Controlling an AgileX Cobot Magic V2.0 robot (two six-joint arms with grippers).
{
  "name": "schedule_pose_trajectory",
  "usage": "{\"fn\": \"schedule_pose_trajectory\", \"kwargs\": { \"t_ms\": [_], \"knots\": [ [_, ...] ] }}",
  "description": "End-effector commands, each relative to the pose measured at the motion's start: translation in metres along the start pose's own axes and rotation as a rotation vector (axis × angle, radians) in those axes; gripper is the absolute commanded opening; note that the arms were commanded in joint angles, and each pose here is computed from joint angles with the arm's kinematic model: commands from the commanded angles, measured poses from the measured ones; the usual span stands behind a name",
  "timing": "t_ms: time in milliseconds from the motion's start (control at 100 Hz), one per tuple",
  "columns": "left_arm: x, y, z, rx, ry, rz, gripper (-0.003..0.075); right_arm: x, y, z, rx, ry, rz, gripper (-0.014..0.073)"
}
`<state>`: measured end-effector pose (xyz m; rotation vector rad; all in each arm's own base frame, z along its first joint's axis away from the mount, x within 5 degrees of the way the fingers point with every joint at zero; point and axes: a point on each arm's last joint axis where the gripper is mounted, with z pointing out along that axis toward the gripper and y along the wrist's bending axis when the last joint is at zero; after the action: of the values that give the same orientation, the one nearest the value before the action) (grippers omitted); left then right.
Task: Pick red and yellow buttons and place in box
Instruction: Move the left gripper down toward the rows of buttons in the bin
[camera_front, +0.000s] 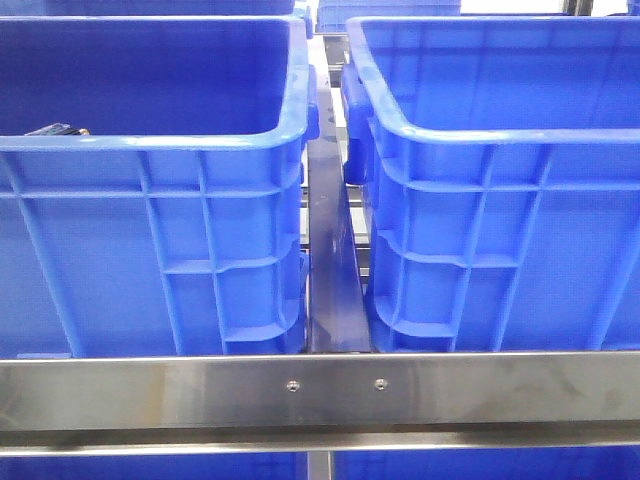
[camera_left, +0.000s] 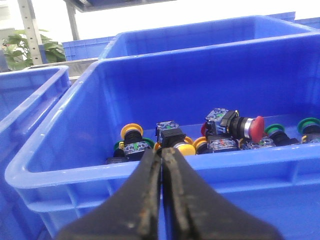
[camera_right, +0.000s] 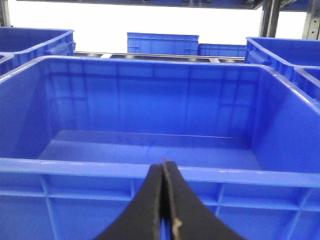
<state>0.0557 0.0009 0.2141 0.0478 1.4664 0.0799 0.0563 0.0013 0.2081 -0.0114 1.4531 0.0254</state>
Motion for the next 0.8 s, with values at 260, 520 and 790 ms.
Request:
{"fn": "schedule_pose_trajectory", "kwargs": {
  "t_ms": [260, 520, 790],
  "knots": [
    [-0.008, 0.000, -0.003, -0.003, -0.112, -0.008, -0.0019, -0.010, 0.000, -0.002, -0.002, -0.110, -0.001, -0.0066],
    [-0.038, 0.003, -0.006, -0.009, -0.127, -0.008, -0.0019, -0.010, 0.000, -0.002, -0.002, -0.110, -0.001, -0.0066],
    [-0.101, 0.009, 0.005, -0.006, 0.037, -0.035, -0.0019, -0.010, 0.000, -0.002, -0.002, -0.110, -0.001, -0.0066]
  ]
}}
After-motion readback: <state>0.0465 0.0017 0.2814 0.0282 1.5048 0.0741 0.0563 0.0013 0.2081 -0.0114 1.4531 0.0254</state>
